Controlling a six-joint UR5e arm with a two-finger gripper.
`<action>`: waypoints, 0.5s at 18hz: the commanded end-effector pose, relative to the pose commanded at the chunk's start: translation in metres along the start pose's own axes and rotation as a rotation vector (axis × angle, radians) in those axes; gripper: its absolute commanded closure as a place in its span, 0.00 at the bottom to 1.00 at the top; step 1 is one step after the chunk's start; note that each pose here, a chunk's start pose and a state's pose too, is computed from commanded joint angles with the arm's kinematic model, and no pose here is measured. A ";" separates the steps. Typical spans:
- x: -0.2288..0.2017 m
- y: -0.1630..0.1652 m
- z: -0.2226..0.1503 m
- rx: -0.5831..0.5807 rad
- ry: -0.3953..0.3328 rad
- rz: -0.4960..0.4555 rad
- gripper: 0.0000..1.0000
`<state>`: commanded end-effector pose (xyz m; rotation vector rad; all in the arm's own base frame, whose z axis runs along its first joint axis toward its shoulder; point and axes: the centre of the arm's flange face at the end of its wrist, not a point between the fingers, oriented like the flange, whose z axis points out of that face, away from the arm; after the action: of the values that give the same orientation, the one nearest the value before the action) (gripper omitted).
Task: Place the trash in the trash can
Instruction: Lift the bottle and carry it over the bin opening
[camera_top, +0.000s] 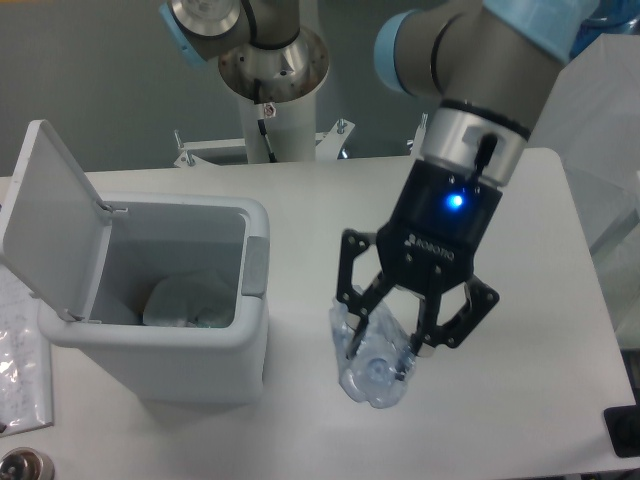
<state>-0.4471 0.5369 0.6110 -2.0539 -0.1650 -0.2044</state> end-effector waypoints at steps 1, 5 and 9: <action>0.004 -0.002 0.000 0.007 0.014 0.004 0.64; 0.031 -0.019 -0.018 0.061 0.072 0.016 0.64; 0.056 -0.024 -0.010 0.067 0.132 -0.026 0.64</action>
<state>-0.3983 0.5415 0.6485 -1.9657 -0.1157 -0.3453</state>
